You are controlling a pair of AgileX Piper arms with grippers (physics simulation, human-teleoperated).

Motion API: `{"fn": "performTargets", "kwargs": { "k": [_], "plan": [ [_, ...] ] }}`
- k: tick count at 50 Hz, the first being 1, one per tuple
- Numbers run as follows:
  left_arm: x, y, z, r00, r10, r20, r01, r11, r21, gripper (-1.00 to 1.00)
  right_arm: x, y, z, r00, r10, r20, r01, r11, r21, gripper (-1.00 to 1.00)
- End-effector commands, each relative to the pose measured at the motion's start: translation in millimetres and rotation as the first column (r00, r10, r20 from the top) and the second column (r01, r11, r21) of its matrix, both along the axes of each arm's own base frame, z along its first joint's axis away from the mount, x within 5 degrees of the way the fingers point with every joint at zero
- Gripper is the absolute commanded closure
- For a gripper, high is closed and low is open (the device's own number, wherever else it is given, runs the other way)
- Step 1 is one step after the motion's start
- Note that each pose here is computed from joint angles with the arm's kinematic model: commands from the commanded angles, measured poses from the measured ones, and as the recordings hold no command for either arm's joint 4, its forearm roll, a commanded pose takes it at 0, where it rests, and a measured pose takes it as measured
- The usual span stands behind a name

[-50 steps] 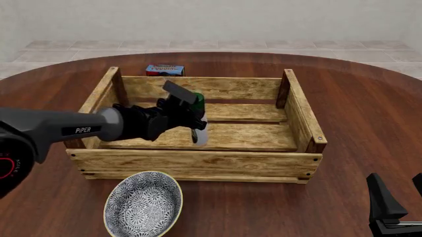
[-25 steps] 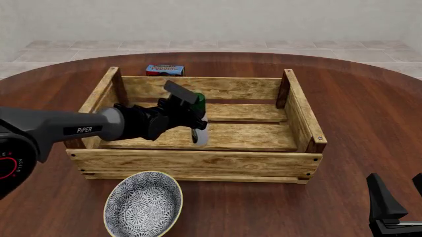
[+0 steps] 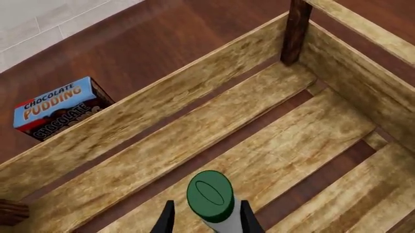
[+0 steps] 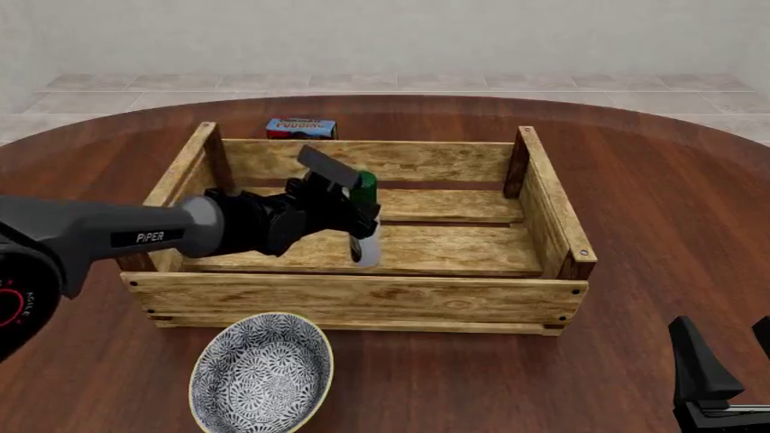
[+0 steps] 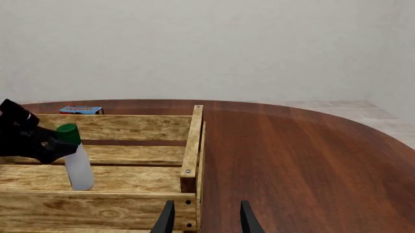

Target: Pick up the salad dressing and put it in the tray.

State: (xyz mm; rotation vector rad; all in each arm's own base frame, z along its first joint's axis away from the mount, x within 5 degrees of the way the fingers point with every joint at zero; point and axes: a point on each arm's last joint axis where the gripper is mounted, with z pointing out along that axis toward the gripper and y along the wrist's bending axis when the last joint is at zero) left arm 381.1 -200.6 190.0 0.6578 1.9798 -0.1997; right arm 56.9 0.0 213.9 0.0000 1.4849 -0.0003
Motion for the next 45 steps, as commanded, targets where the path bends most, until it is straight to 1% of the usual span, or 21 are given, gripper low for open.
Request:
{"fn": "performTargets", "kwargs": {
  "k": [1, 16, 22, 28, 36, 41, 42, 44, 45],
  "plan": [
    [-4.1, 1.1, 9.4, 1.000, -0.006, 0.016, 0.006, 1.000, 0.000, -1.00, 0.0, 0.0, 0.0, 1.000, 0.000, 0.000, 0.000, 1.000, 0.000, -1.00],
    [-17.3, 8.0, 43.3, 0.998, -0.008, 0.069, 0.009, 1.000, -0.021, -1.00, 0.0, 0.0, 0.0, 1.000, 0.000, 0.000, 0.000, 1.000, 0.000, -1.00],
    [-23.6, 14.6, 65.0, 0.995, -0.002, 0.104, 0.006, 0.999, -0.034, -1.00, 0.0, 0.0, 0.0, 1.000, 0.000, 0.000, 0.000, 1.000, 0.000, -1.00],
    [-33.8, 18.6, 88.7, 0.990, -0.001, 0.140, 0.009, 0.998, -0.057, -1.00, 0.0, 0.0, 0.0, 1.000, 0.000, 0.000, 0.000, 1.000, 0.000, -1.00],
    [-43.1, 22.2, 100.8, 0.987, -0.005, 0.163, 0.015, 0.998, -0.063, -1.00, 0.0, 0.0, 0.0, 1.000, 0.000, 0.000, 0.000, 1.000, 0.000, -1.00],
    [-54.3, 30.7, 117.3, 0.981, 0.006, 0.195, 0.010, 0.996, -0.083, -1.00, 0.0, 0.0, 0.0, 1.000, 0.000, 0.000, 0.000, 1.000, 0.000, -1.00],
    [-54.3, 30.7, 117.3, 0.981, 0.006, 0.195, 0.010, 0.996, -0.083, -1.00, 0.0, 0.0, 0.0, 1.000, 0.000, 0.000, 0.000, 1.000, 0.000, -1.00],
    [-61.4, 34.1, 123.8, 0.979, 0.012, 0.203, 0.009, 0.995, -0.099, -1.00, 0.0, 0.0, 0.0, 1.000, 0.000, 0.000, 0.000, 1.000, 0.000, -1.00],
    [-64.2, 36.0, 125.6, 0.978, 0.011, 0.208, 0.009, 0.995, -0.097, -1.00, 0.0, 0.0, 0.0, 1.000, 0.000, 0.000, 0.000, 1.000, 0.000, -1.00]
  ]
}}
